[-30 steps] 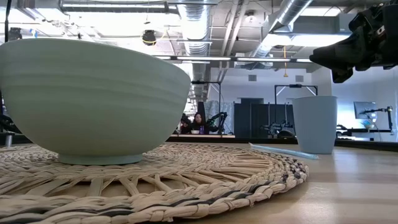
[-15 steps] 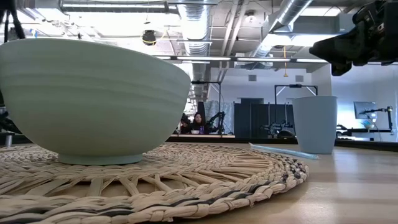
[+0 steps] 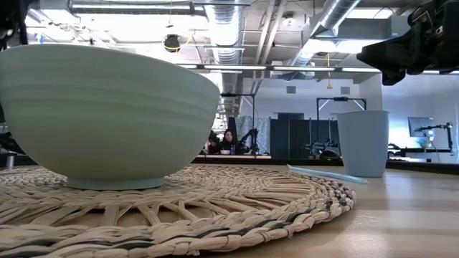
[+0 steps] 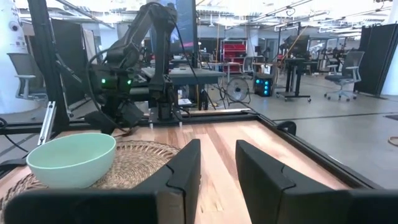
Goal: Pick & Place Utensil
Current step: Put the black fork into the green bowl on the brown mat
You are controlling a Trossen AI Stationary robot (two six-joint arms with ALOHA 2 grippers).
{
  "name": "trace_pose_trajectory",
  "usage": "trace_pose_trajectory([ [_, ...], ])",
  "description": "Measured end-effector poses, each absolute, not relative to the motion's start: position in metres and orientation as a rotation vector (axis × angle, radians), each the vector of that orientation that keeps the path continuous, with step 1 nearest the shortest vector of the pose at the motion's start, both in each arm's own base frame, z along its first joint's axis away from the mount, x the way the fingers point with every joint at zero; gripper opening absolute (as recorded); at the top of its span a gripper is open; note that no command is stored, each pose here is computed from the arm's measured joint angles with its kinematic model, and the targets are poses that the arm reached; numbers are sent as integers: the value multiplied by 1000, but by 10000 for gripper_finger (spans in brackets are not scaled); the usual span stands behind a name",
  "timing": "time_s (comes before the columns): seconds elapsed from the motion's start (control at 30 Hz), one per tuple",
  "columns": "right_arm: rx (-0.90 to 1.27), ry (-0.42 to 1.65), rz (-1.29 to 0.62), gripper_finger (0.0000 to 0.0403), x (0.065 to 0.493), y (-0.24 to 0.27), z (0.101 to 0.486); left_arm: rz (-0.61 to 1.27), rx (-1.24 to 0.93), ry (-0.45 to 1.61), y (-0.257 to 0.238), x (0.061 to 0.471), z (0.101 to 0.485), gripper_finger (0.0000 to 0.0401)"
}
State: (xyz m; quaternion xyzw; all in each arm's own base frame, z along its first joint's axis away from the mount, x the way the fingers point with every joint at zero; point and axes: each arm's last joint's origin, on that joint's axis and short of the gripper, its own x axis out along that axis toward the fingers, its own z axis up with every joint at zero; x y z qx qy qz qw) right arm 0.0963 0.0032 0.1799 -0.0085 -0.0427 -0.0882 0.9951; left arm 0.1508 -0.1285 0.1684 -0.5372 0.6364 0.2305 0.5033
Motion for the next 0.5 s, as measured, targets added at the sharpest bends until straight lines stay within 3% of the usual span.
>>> trace_pose_trajectory([
  [0.3, -17, -85, -175, 95, 96, 3, 180, 624, -1424, 1535, -137, 142, 178, 64],
  [0.5, -17, -85, -174, 95, 96, 3, 180, 645, -1418, 1465, -136, 143, 177, 92],
])
